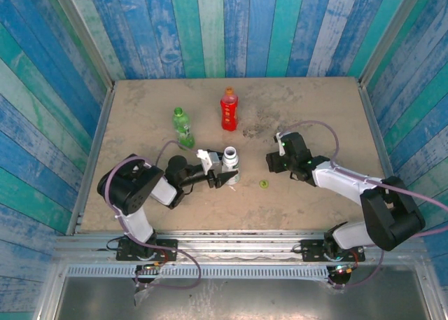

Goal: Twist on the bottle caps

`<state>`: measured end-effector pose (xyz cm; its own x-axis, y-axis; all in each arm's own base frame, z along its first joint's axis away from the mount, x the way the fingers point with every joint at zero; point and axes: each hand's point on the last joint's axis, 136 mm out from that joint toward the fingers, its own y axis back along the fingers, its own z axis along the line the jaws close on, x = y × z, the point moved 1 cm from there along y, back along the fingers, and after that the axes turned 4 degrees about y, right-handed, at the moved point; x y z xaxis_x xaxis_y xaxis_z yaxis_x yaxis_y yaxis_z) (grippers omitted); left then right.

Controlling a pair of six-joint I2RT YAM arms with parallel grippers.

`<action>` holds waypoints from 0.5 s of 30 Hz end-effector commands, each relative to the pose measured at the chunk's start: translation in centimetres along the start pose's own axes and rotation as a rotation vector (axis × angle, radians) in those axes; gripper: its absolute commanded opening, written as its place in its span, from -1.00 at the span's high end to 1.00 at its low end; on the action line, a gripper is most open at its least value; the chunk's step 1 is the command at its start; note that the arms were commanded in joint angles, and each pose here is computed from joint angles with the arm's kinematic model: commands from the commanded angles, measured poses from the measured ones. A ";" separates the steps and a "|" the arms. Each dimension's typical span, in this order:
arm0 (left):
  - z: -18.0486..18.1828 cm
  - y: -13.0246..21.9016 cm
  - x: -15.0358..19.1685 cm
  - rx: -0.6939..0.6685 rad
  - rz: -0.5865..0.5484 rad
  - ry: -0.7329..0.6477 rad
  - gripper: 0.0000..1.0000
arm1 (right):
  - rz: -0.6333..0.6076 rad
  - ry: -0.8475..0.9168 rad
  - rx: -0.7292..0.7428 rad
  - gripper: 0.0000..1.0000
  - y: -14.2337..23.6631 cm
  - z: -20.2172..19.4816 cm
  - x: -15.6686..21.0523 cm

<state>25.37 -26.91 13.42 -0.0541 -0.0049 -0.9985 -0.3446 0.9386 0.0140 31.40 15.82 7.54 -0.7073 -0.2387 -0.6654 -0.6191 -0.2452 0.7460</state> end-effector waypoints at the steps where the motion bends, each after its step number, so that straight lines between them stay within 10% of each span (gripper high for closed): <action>1: -0.2 0.2 -0.5 0.017 -0.040 -0.009 -0.48 | 0.008 0.004 -0.004 -0.57 0.1 0.1 0.4; 15: 0.5 -0.6 -0.4 0.016 -0.033 0.001 -0.26 | 0.006 -0.013 -0.003 -0.57 0.3 0.0 0.4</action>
<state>25.71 -27.05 14.16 -0.0386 -0.0385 -0.9985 -0.3373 0.9411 -0.0232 31.40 15.84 7.57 -0.7084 -0.2337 -0.6661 -0.6196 -0.2463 0.7453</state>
